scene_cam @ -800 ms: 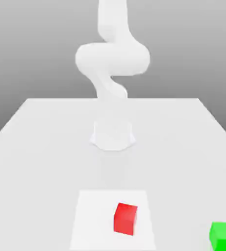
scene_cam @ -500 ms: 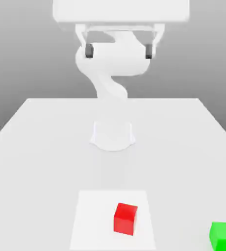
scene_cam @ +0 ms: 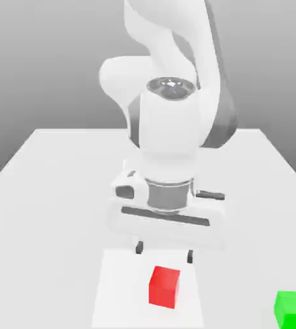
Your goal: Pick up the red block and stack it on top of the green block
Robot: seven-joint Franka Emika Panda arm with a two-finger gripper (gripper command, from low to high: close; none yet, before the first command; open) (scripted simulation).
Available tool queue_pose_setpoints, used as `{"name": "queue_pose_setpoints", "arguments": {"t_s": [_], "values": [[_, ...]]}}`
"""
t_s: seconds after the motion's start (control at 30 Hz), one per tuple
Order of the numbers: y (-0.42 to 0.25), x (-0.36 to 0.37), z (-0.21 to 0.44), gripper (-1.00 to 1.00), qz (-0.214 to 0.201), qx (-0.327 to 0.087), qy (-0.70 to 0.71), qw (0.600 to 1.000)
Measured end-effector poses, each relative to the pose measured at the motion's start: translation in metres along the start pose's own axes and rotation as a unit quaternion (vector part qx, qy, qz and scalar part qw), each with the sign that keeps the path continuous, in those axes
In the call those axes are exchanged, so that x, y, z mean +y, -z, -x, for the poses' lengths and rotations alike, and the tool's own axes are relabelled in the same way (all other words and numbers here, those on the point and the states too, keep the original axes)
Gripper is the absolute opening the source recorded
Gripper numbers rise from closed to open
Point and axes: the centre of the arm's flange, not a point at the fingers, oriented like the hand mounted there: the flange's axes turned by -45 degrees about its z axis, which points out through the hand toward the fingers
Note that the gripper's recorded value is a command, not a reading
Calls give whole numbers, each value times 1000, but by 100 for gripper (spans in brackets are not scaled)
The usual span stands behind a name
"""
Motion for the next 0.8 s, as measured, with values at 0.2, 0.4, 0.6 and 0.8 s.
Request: {"name": "queue_pose_setpoints", "arguments": {"t_s": [0.2,0.4,0.6,0.8], "values": [[-46,0,3,-100,0,-3,-1,1000],[-40,0,2,-100,0,-3,-1,1000],[15,-23,-2,-100,1,-3,44,999],[36,-152,0,-100,0,-4,271,963]]}}
